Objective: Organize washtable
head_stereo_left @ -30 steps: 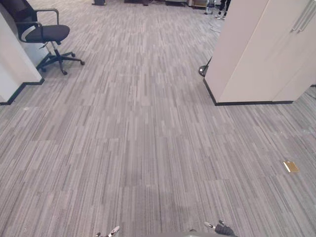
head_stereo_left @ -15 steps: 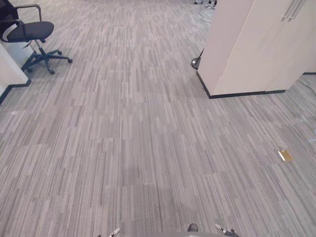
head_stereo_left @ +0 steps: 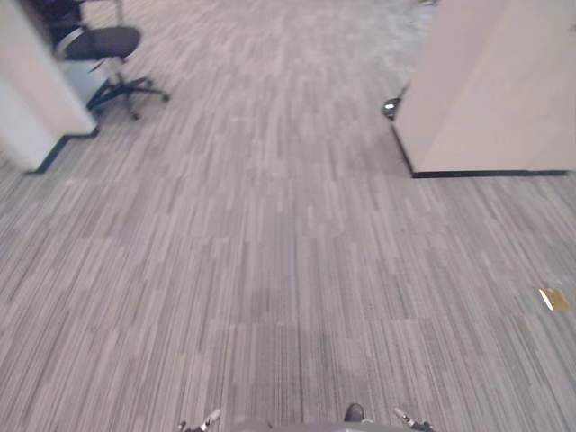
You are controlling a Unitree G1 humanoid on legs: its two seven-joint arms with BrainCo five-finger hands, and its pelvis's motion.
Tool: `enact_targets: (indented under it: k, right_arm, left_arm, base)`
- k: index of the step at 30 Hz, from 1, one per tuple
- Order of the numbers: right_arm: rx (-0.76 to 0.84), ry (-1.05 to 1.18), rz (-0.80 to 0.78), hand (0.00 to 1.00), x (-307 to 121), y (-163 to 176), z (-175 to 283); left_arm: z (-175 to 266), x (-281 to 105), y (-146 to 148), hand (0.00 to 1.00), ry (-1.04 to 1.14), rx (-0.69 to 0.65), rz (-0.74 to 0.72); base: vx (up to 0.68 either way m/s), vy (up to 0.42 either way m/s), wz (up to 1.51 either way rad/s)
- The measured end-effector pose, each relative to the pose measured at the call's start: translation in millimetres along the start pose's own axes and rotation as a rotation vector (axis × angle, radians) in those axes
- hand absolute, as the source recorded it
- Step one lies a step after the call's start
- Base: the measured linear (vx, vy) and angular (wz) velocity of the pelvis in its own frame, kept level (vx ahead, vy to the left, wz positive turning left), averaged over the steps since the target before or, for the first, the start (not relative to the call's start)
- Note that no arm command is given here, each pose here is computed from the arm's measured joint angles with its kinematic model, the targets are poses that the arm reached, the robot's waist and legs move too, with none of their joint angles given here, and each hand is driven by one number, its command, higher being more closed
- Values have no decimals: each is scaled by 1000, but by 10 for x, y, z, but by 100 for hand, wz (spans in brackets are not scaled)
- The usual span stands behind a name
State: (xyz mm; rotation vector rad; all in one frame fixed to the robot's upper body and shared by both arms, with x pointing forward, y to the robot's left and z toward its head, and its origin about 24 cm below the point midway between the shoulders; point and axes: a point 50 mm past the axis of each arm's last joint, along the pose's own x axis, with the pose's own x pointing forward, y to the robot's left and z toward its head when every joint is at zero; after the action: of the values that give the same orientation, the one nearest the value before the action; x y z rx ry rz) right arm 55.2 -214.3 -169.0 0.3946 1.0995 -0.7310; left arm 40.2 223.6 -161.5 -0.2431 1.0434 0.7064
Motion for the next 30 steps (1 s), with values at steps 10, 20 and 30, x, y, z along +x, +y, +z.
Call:
enact_targets:
  k: [10,20,30]
  right_arm:
    - [-5,-141,65,0,-20,216,272]
    - [-74,-125,108,0,-30,342,224]
    - [-135,-188,127,0,-44,355,344]
  left_arm:
    - [-186,-71,1,0,56,-114,52]
    - [149,24,-155,0,-63,222,-79]
    - [301,-15,-686,0,-161,456,-252]
  base:
    - [63,131,17]
    - [407,274,7]
    - [510,-35,28]
